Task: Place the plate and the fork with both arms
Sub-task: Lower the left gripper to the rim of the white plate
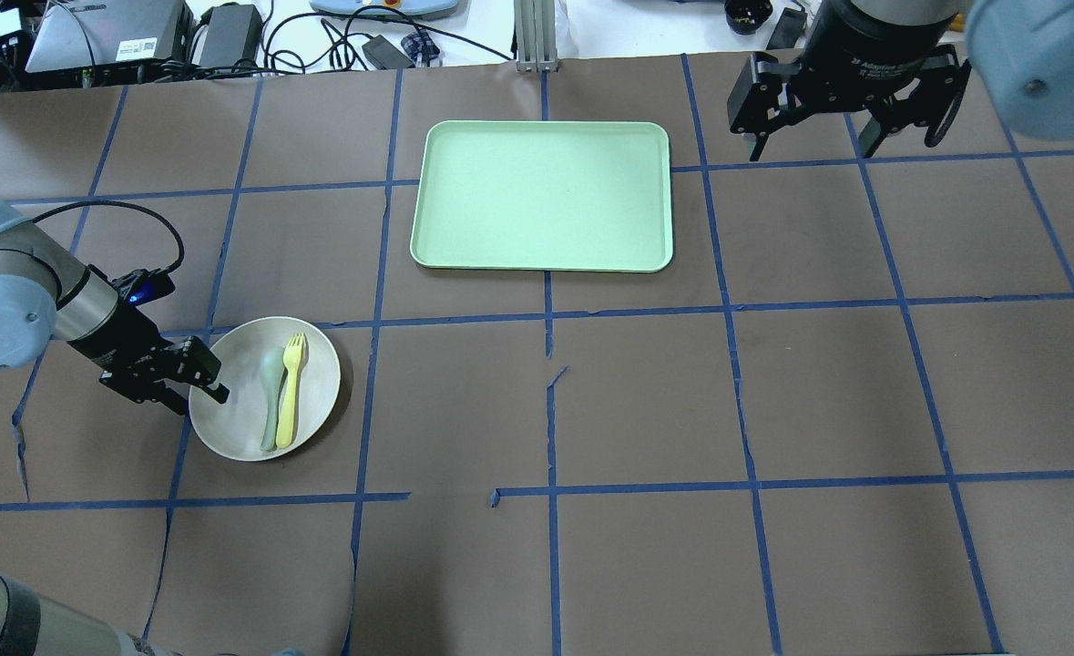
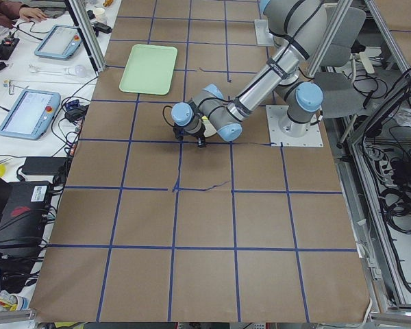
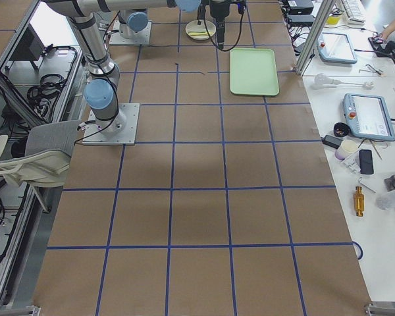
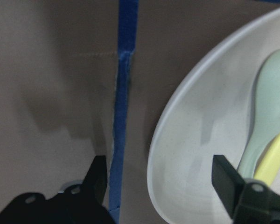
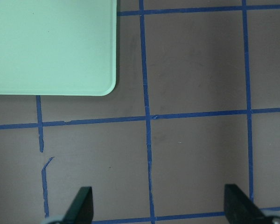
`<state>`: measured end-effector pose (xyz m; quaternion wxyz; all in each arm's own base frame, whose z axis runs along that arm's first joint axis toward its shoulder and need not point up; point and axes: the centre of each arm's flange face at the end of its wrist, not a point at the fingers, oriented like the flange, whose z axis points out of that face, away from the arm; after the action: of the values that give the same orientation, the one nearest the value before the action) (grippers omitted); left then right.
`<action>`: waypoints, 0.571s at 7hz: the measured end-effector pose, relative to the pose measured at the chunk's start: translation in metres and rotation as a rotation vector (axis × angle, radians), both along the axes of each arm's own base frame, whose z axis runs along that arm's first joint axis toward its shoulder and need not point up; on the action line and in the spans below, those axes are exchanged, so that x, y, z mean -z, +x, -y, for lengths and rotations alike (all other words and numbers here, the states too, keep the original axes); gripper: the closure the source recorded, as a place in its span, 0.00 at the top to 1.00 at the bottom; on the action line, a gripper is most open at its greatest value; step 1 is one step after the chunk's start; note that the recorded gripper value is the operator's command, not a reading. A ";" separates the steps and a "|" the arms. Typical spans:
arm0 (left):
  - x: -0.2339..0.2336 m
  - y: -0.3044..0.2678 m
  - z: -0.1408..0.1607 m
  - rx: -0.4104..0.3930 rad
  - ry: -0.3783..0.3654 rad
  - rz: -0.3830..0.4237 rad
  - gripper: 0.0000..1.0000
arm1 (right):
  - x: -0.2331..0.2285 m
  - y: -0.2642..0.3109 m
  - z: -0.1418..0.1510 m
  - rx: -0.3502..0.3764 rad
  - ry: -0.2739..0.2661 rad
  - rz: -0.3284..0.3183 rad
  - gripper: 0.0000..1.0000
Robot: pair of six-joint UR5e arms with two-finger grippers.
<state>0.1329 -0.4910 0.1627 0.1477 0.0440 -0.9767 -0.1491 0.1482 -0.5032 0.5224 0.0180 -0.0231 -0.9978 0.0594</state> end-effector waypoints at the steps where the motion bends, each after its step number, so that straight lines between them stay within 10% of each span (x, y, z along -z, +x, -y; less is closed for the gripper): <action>1: -0.001 0.000 0.001 -0.002 -0.002 -0.001 0.00 | 0.000 0.000 0.000 0.000 0.000 0.000 1.00; 4: -0.002 0.000 0.002 0.003 -0.007 -0.003 0.00 | 0.000 0.000 0.000 -0.001 0.001 -0.001 1.00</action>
<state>0.1329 -0.4928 0.1646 0.1493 0.0420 -0.9770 -0.1462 0.1486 -0.5028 0.5223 0.0182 -0.0227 -0.9978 0.0590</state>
